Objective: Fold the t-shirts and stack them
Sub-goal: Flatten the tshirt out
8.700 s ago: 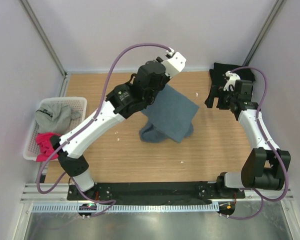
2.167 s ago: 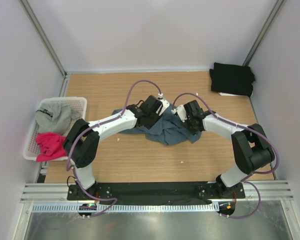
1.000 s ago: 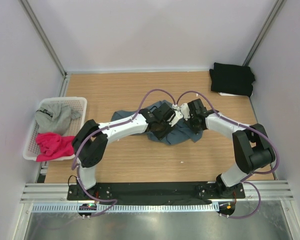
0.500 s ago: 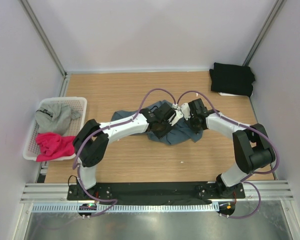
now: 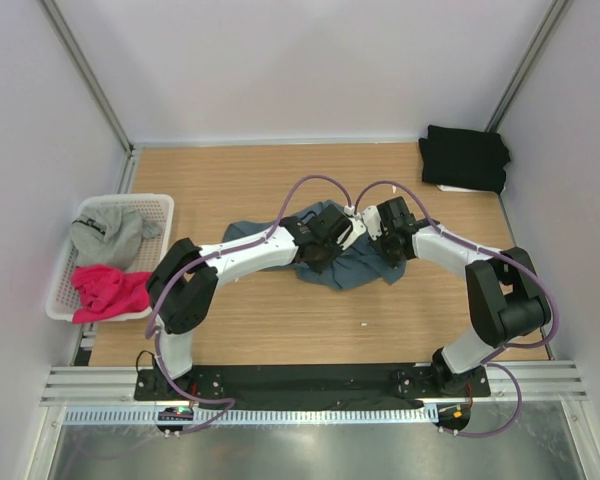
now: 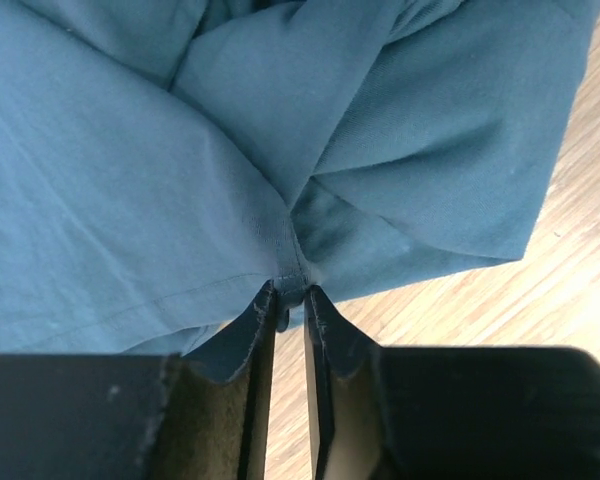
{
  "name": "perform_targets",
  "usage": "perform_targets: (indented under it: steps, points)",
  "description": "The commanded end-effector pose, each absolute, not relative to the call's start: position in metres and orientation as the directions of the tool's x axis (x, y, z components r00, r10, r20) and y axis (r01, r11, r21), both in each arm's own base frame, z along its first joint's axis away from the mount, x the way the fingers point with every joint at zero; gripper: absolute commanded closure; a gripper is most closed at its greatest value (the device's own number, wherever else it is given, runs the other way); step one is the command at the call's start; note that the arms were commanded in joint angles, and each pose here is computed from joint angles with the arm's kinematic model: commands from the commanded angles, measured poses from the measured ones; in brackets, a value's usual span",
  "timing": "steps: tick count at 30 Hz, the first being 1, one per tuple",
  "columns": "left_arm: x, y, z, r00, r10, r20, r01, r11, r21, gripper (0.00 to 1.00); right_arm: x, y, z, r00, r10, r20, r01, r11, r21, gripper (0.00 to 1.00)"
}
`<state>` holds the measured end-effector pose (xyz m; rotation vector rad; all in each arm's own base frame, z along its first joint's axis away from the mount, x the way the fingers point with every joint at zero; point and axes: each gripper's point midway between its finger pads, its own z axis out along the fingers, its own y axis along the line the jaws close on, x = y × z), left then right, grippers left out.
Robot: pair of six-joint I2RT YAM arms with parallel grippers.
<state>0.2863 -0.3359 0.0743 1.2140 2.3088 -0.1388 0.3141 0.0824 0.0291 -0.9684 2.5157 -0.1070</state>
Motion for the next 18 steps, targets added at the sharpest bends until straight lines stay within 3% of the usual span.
perform_targets:
  steps: [1, 10, 18]
  points:
    - [0.298, -0.344, 0.090, -0.435, 0.718, -0.543, 0.776, 0.605, 0.178, 0.83, 0.326, 0.085, 0.045, -0.648, -0.627, -0.433, -0.590, 0.772, -0.237, 0.98]
    - [0.315, -0.329, 0.124, -0.374, 0.704, -0.604, 0.734, 0.622, 0.271, 0.99, 0.329, 0.084, 0.050, -0.648, -0.620, -0.443, -0.581, 0.778, -0.239, 0.98]
    - [0.351, -0.254, 0.215, -0.296, 0.648, -0.702, 0.594, 0.700, 0.395, 1.00, 0.358, 0.075, 0.119, -0.598, -0.551, -0.582, -0.461, 0.831, -0.312, 0.99]
